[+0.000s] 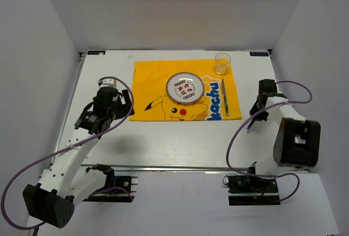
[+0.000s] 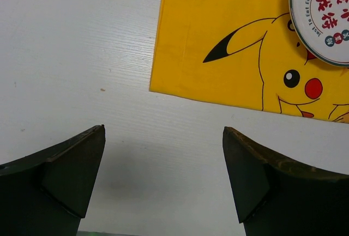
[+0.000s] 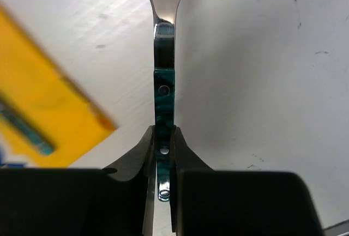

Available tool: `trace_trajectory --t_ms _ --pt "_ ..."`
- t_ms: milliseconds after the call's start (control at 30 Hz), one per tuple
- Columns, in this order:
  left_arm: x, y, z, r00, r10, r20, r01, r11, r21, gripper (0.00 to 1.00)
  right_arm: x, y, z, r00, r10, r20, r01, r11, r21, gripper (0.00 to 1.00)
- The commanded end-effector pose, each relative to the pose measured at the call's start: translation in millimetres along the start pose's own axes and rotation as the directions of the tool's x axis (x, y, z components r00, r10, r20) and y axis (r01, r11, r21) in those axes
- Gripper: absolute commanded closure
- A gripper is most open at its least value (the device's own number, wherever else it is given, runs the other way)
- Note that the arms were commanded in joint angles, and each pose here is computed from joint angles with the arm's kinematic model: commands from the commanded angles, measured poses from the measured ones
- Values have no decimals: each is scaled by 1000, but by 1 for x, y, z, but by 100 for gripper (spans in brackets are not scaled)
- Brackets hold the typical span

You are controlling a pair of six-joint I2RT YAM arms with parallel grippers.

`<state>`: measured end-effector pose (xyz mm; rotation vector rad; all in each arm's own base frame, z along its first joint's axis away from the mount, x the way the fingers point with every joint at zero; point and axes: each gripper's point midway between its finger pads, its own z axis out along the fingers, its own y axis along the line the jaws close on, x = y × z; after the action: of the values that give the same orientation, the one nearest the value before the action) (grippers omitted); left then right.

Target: Set the dinner table for one person

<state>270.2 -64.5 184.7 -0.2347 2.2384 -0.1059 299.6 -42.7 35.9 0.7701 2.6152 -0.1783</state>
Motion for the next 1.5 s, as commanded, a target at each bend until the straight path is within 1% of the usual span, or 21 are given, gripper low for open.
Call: trace_trajectory --t_ms 0,67,100,167,233,300,333,467,500,567,600,633,667,700,733,800,833,900,1167,1300,1467 --pt "-2 -2 -1 1000 2 8 -2 1000 5 2 -29 25 -48 988 37 151 -17 991 -130 100" --pt "-2 -2 0 1000 1 6 -1 1000 6 2 -30 55 -68 987 32 159 11 965 -261 100" --pt "-3 -2 0 1000 0 5 0 1000 5 2 -22 77 -76 987 -16 161 65 951 -301 100" --pt "-3 -1 1 1000 -7 3 7 1000 -9 2 -14 103 -82 988 -47 144 94 935 -342 100" --pt "-5 6 -1 1000 -22 16 23 999 -49 2 4 143 -91 984 -105 141 155 897 -414 100" --pt "-7 10 -3 999 -33 34 35 997 -66 2 5 177 -105 983 -103 151 163 871 -464 100" --pt "-8 11 -3 999 -36 39 39 997 -73 2 30 207 -106 975 -174 138 220 846 -486 100" --pt "-7 15 1 999 -39 30 42 995 -93 2 64 298 -138 962 -232 142 270 758 -593 100" --pt "-4 15 3 999 -35 16 37 994 -100 2 75 334 -154 960 -238 150 278 725 -630 100" --pt "-2 16 5 999 -34 7 34 994 -106 2 109 374 -178 947 -282 155 310 667 -678 100" --pt "-2 16 7 999 -32 2 32 993 -110 2 111 406 -184 953 -263 149 290 656 -697 100" --pt "-1 17 7 999 -32 2 32 992 -119 2 131 422 -193 945 -290 149 307 638 -706 100" --pt "-1 18 8 1000 -31 2 31 992 -123 2 142 427 -188 940 -319 124 314 659 -683 100" --pt "-1 18 8 999 -32 0 31 992 -125 2 157 441 -164 934 -344 94 318 682 -659 100" --pt "-1 19 7 999 -33 2 33 991 -129 2 155 465 -189 938 -327 117 311 641 -702 100" --pt "0 20 7 999 -33 2 32 991 -131 2 167 478 -169 931 -354 93 318 657 -683 100" --pt "0 20 7 999 -33 3 33 991 -130 2 165 487 -175 934 -343 96 308 644 -700 100" --pt "0 19 8 999 -33 2 33 991 -129 2 168 492 -163 938 -336 78 292 651 -701 100" --pt "0 16 9 1000 -29 -5 28 993 -117 2 173 495 -141 936 -343 82 303 663 -684 100" --pt "-1 15 8 1000 -31 -3 30 993 -111 2 175 491 -122 934 -352 63 305 694 -652 100" --pt "0 15 9 1000 -30 -4 29 994 -106 2 184 491 -110 923 -381 52 321 689 -650 100"
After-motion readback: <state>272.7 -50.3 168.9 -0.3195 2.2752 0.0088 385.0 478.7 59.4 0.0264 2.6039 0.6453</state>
